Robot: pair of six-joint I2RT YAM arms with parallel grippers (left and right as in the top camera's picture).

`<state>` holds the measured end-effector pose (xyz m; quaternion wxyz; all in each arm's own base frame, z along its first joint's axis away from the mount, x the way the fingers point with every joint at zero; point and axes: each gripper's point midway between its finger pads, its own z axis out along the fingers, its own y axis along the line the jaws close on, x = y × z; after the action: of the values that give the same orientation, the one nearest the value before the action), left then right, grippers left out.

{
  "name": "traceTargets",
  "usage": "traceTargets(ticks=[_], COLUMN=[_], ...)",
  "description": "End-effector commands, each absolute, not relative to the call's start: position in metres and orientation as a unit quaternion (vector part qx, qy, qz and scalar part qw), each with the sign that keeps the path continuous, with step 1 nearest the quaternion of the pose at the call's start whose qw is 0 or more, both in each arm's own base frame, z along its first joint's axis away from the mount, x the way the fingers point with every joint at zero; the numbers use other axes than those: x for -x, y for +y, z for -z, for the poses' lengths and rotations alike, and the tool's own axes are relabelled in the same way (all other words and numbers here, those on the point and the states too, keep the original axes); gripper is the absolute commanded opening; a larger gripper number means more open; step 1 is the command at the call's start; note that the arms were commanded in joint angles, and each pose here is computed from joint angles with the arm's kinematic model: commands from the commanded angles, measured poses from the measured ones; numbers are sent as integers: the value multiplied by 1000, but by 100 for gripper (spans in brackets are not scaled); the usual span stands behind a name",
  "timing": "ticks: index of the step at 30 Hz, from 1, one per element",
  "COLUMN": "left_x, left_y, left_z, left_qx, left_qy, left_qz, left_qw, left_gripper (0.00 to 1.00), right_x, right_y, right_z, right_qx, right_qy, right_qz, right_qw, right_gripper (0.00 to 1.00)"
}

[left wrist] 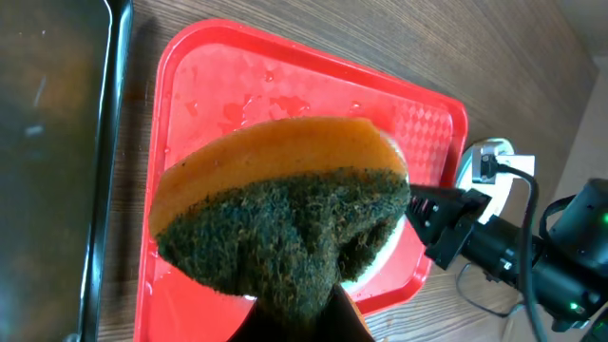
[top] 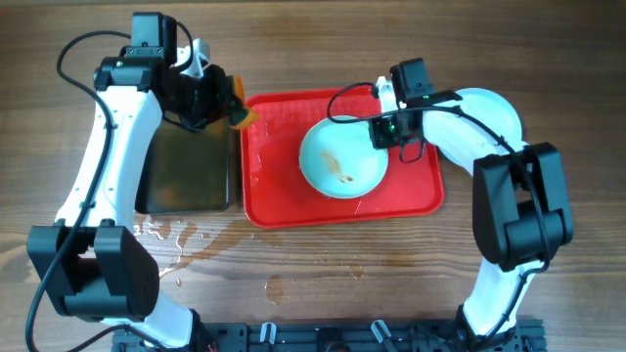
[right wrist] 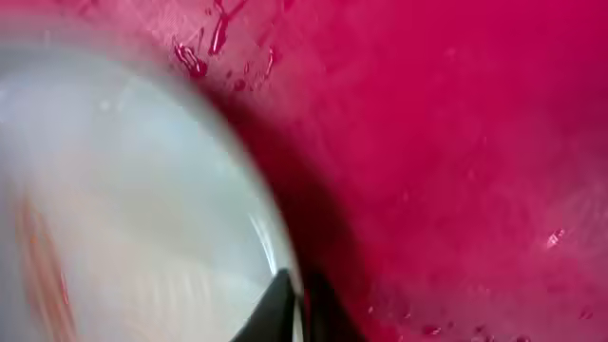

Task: Clean dirty plates on tray and stack at the side
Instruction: 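Grasp the last plate with the right gripper and drag it to tray center, then scrub the last plate with the sponge in the left gripper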

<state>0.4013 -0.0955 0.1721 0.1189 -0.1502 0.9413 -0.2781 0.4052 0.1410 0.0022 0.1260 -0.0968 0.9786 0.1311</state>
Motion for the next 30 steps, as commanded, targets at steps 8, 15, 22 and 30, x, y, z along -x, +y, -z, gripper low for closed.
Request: traceTargets(ticks=[8, 15, 22, 30], left_x=[-400, -404, -423, -399], left_y=[-92, -110, -173, -168], left_z=[-152, -116, -59, 21], left_qx=[139, 102, -75, -130], left_qy=[959, 972, 973, 987], left_qz=[216, 173, 173, 69], left_qw=[122, 118, 135, 58], left_gripper=[4, 4, 4, 4], right_x=[-352, -386, -385, -383], right_y=[188, 183, 184, 184], right_z=[19, 18, 18, 19], right_qx=[-183, -97, -64, -63], right_qy=[960, 973, 976, 976], right_qz=[-211, -200, -198, -198], right_qw=[-28, 65, 70, 67], right_gripper=[4, 8, 4, 4])
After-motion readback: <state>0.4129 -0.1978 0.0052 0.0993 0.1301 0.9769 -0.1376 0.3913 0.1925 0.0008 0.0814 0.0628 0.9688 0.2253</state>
